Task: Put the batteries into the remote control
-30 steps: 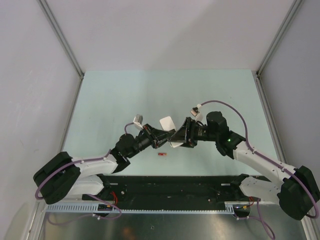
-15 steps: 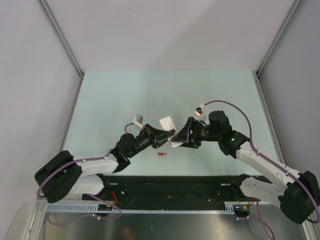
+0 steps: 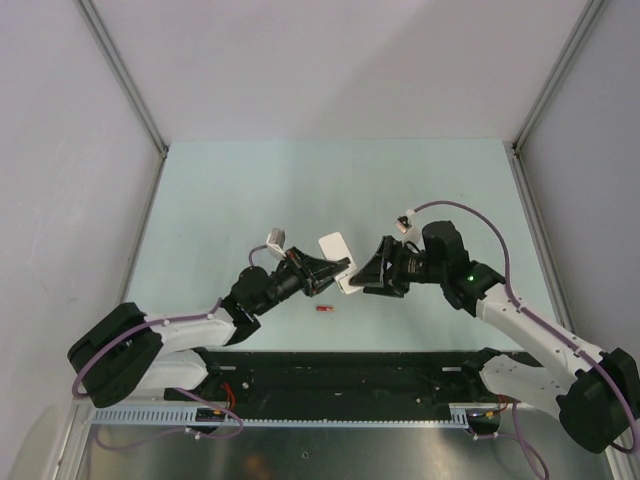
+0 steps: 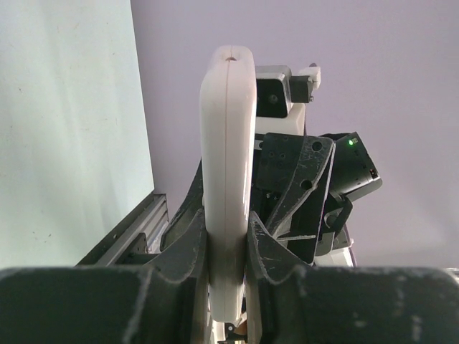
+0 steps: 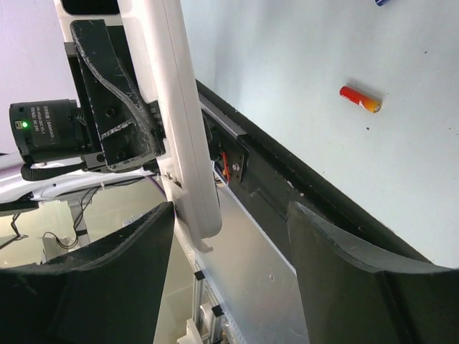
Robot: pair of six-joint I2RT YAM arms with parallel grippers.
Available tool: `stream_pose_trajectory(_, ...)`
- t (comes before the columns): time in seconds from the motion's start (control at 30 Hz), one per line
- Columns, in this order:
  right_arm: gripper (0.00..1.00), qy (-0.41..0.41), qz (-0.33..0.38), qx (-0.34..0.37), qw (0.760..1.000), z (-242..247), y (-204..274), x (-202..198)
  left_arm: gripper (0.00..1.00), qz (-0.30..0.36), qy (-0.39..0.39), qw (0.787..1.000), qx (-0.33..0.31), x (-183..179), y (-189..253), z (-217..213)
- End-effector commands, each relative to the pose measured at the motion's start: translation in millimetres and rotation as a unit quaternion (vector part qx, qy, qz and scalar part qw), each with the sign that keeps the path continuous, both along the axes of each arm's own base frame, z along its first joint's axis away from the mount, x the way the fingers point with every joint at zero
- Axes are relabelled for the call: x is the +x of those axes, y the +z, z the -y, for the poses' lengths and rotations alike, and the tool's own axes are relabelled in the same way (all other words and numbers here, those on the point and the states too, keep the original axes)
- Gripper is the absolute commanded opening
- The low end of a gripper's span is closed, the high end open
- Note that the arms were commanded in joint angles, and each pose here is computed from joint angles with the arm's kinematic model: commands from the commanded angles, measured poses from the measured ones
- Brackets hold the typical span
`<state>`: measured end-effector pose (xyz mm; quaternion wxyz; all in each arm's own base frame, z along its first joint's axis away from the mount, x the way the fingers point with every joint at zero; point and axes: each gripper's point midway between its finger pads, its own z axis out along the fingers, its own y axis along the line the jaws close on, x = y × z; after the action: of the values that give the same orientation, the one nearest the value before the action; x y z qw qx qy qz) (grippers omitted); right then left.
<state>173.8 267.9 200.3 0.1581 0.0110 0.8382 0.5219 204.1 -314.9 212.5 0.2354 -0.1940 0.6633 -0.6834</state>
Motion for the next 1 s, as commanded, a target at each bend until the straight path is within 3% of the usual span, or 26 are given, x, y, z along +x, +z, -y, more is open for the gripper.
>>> stream_pose_trajectory(0.0, 0.68, 0.011, 0.025, 0.012, 1.000, -3, 18, 4, 0.00, 0.037, -0.002, 0.998, -0.053, 0, 43, -2)
stream_pose_trajectory(0.97, 0.67, 0.018, 0.016, 0.020, 1.000, -20, 10, 12, 0.00, 0.048, -0.020, 0.997, -0.057, -6, 51, 5)
